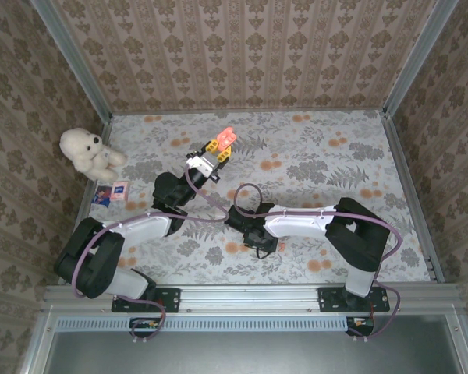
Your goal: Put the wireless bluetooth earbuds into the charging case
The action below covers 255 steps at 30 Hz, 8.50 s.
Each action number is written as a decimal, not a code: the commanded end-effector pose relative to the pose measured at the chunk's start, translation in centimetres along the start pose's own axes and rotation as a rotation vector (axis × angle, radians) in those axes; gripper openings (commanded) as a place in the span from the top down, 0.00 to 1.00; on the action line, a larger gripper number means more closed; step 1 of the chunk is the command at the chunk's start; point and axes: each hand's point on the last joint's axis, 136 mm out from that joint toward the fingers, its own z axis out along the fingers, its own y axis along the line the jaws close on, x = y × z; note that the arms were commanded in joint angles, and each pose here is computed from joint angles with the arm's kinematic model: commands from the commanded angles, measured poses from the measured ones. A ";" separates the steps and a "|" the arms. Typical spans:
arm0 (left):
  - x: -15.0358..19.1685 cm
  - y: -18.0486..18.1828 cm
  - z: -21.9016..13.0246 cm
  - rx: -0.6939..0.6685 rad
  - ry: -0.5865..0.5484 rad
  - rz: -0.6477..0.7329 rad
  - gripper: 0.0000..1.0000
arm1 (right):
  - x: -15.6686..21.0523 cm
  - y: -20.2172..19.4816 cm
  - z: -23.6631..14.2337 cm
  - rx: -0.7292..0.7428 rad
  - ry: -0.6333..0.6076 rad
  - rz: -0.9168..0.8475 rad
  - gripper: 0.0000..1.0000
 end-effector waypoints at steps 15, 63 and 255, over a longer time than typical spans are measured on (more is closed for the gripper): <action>-1.5 0.2 0.1 0.003 -0.050 -0.002 1.00 | -1.0 0.6 0.8 -0.007 -0.020 0.023 0.59; -1.6 0.0 0.3 0.017 -0.058 -0.009 1.00 | -1.4 0.0 1.1 -0.067 -0.050 0.038 0.76; -7.4 -1.4 4.4 0.060 -0.203 -0.142 1.00 | -20.1 8.8 -28.3 -1.083 -0.815 -0.144 0.66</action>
